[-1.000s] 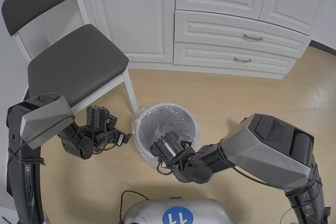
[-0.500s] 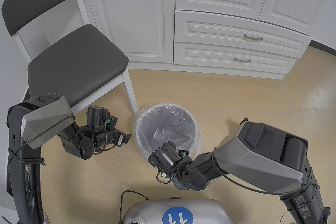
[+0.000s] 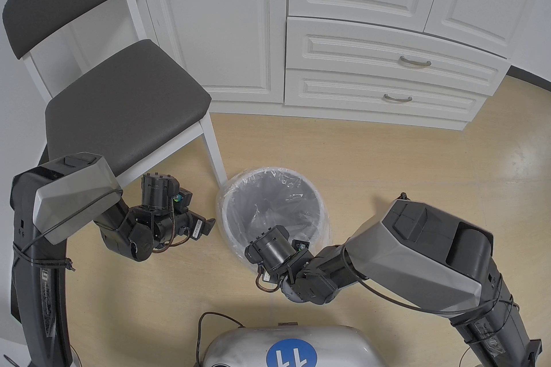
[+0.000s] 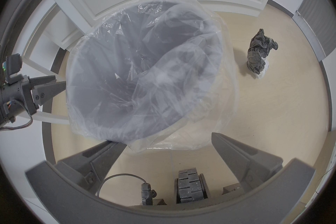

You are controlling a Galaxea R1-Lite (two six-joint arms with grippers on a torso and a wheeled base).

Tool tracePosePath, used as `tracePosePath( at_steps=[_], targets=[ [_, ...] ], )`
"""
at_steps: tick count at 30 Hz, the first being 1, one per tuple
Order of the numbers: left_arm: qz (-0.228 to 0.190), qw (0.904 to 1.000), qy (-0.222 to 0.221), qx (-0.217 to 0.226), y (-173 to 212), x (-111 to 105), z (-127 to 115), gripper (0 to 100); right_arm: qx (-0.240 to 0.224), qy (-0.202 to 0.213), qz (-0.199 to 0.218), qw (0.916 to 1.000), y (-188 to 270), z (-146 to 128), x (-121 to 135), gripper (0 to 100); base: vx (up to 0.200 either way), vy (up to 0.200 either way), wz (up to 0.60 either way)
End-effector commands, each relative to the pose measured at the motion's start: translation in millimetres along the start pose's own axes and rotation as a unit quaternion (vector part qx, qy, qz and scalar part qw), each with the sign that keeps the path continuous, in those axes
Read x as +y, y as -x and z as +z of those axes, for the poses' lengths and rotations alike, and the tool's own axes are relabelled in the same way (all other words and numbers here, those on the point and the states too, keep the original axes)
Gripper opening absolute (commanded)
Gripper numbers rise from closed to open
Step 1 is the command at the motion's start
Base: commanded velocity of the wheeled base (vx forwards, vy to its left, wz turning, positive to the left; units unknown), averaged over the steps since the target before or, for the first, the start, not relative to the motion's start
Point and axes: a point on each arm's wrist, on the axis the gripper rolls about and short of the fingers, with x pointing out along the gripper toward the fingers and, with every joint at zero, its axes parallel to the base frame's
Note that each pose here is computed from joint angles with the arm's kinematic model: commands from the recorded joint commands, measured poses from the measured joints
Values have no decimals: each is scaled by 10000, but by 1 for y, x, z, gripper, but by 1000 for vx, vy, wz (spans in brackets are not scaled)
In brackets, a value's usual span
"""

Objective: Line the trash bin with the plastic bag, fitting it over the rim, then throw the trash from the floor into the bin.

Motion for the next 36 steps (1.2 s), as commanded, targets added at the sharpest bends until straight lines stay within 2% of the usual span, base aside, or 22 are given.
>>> tracePosePath(
  at_steps=[1,9,13,21,36],
  targets=[
    [3,10000,-6,-73,3,-1,4,100,15,-9,-1,10000,-3,-2,0,100,0,0,0],
    [-53,9989,-74,-470,11,-13,12,100,65,39,216,9997,9,-17,15,100,0,0,0],
    [-108,9986,-99,-501,14,-18,14,100,110,176,310,9993,16,-28,22,100,0,0,0],
    [-268,9969,306,-674,12,-34,25,100,130,350,320,9988,27,-43,24,100,0,0,0],
    [-371,9975,231,-558,7,-49,18,100,-188,125,408,9989,22,-36,26,100,0,0,0]
  ],
)
